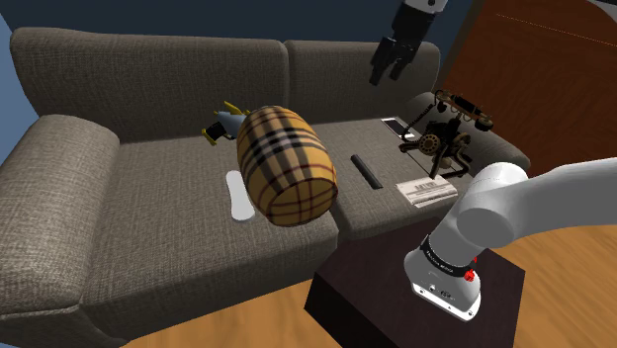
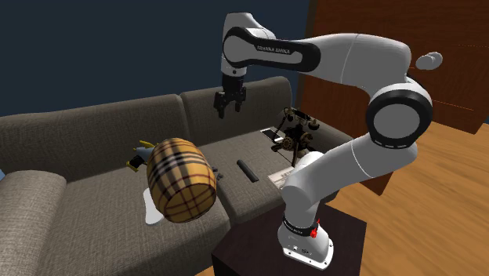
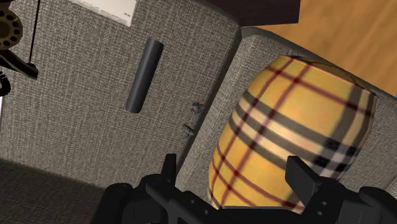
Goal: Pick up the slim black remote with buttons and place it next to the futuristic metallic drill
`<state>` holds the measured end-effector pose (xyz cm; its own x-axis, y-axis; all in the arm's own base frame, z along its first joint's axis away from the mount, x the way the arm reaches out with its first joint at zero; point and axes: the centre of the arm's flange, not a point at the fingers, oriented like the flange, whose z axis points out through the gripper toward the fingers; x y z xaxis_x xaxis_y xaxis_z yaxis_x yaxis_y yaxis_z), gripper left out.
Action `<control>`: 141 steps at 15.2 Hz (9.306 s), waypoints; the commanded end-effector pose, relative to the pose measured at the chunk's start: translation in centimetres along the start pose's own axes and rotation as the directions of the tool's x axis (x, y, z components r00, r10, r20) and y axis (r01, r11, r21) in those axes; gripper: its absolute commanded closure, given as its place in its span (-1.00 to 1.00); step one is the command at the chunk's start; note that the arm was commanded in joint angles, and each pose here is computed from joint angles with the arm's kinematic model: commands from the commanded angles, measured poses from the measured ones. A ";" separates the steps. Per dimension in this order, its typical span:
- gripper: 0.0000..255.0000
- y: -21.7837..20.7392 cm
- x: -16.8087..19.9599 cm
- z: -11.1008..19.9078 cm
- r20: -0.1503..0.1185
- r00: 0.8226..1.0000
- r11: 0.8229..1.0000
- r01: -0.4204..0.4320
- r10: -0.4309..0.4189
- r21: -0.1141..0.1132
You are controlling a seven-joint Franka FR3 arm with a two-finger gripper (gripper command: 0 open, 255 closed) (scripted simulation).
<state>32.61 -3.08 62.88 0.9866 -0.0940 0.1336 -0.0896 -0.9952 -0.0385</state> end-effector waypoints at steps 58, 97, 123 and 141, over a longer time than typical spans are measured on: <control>1.00 15.7 -3.3 36.7 0.103 0.892 0.898 -0.440 0.439 -0.012; 1.00 14.9 -0.6 16.3 0.103 0.892 0.898 -0.440 0.439 -0.012; 1.00 3.9 23.6 16.8 0.103 0.892 0.898 -0.440 0.439 -0.012; 1.00 0.5 30.8 23.8 0.103 0.892 0.898 -0.440 0.439 -0.012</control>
<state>66.22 -5.84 43.93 0.8549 -0.5188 0.0013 -0.5169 -0.8521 -0.0818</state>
